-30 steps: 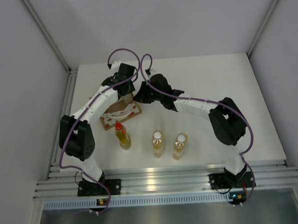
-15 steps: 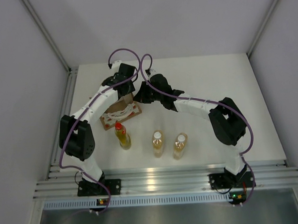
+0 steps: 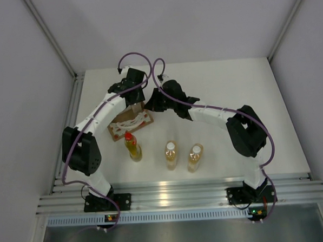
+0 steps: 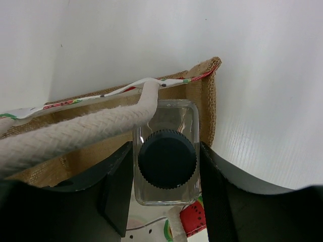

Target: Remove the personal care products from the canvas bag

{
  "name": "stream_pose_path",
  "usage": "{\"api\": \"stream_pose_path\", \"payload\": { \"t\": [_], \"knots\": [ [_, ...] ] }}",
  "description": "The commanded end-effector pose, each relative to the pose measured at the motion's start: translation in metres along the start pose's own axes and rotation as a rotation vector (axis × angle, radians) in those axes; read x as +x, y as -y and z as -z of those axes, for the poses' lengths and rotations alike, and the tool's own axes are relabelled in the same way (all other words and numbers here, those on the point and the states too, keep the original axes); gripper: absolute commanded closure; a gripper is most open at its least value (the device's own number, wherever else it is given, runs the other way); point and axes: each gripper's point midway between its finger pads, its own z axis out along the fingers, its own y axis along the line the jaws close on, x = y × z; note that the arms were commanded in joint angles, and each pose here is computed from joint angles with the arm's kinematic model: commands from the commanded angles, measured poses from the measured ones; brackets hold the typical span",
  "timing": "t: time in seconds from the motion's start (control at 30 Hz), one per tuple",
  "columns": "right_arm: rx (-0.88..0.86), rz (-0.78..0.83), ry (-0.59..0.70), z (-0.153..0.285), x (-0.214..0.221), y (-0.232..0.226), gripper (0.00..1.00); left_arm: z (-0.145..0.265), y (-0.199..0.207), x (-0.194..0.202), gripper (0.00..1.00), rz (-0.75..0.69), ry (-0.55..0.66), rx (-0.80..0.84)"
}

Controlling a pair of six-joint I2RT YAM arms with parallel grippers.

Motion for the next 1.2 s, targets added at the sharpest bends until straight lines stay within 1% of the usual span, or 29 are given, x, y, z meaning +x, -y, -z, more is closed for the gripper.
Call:
{"api": "stream_pose_path", "payload": {
  "t": [0.0, 0.5, 0.6, 0.7, 0.8, 0.97, 1.07, 1.1, 1.17],
  "knots": [
    [-0.031, -0.006, 0.019, 0.0, -0.007, -0.008, 1.0, 0.049, 0.002, -0.064, 1.0, 0.074, 0.181, 0.085],
    [-0.007, -0.07, 0.05, 0.0, -0.014, -0.007, 1.0, 0.095, 0.009, -0.091, 1.0, 0.077, 0.222, 0.2],
    [0.0, -0.087, 0.056, -0.001, -0.015, -0.007, 1.0, 0.115, 0.014, -0.099, 1.0, 0.079, 0.224, 0.26],
    [0.004, -0.099, 0.065, -0.002, -0.018, -0.007, 1.0, 0.137, 0.013, -0.112, 1.0, 0.086, 0.255, 0.292],
    [-0.001, -0.106, 0.067, -0.002, -0.02, -0.008, 0.98, 0.158, 0.006, -0.125, 1.0, 0.094, 0.291, 0.306],
    [-0.013, -0.116, 0.066, -0.004, -0.021, -0.013, 0.96, 0.188, 0.005, -0.133, 1.0, 0.099, 0.32, 0.376],
    [-0.02, -0.12, 0.069, -0.003, -0.024, -0.016, 0.94, 0.208, 0.004, -0.139, 1.0, 0.106, 0.345, 0.424],
    [-0.023, -0.119, 0.071, -0.003, -0.025, -0.017, 0.91, 0.212, 0.003, -0.14, 1.0, 0.107, 0.351, 0.43],
    [-0.026, -0.119, 0.074, -0.002, -0.027, -0.018, 0.91, 0.225, -0.001, -0.145, 1.0, 0.114, 0.375, 0.447]
  ]
}}
